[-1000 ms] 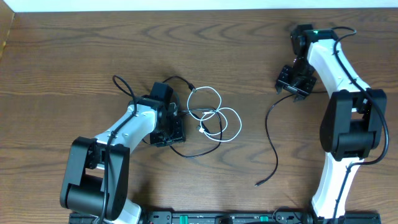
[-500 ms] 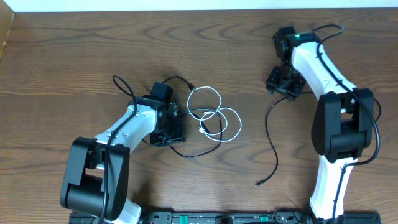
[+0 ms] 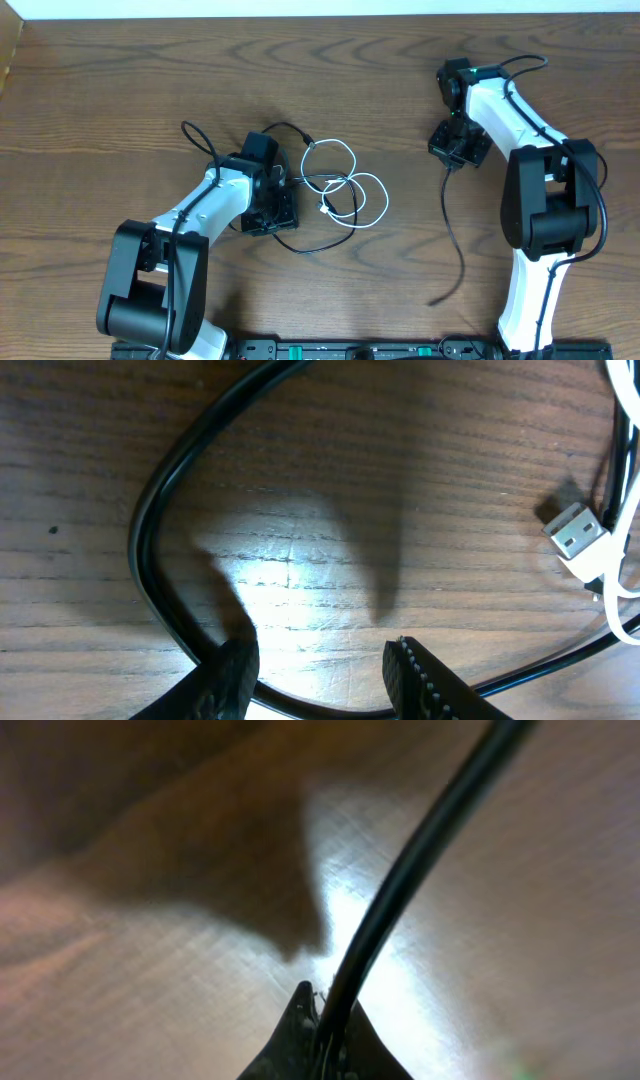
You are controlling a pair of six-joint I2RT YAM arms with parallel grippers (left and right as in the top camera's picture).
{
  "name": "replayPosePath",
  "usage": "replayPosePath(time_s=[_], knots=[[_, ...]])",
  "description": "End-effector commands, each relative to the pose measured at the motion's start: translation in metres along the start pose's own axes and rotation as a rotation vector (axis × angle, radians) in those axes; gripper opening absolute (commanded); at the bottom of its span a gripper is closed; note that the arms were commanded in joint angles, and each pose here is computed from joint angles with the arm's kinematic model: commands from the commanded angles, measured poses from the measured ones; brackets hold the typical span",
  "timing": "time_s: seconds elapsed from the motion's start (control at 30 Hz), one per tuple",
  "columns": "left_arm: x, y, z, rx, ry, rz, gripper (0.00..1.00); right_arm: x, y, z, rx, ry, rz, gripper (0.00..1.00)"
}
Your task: Untangle cables
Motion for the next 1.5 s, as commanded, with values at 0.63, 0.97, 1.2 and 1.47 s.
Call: replayPosePath(time_s=[0.63, 0.97, 1.2, 1.47], knots=[[0.007, 0.007, 0.007, 0.023, -0.005, -0.028, 0.46, -0.176, -0.204, -0.065, -0.504, -0.088, 0.209, 0.01], [0.009, 0.006, 0.009, 0.036, -0.010, -0.036, 0.46, -0.237, -0.202, -0.068, -0.457, -0.096, 0.350, 0.01], [0.009, 0.006, 0.009, 0.035, -0.009, -0.035, 0.46, -0.260, -0.201, -0.069, -0.451, -0.010, 0.381, 0.02], [0.008, 0.006, 0.009, 0.035, -0.009, -0.035, 0.46, -0.272, -0.202, -0.070, -0.460, 0.051, 0.408, 0.04]])
Point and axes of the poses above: each gripper's point midway between its finger pads, its own y axis out along the fingers, its own x axis along the line the jaws close on, z = x × y, the point moved 5 cm from there along -y, back along the fingers, and after that the axes turned 8 degrees about -y, right-handed, at the moved point
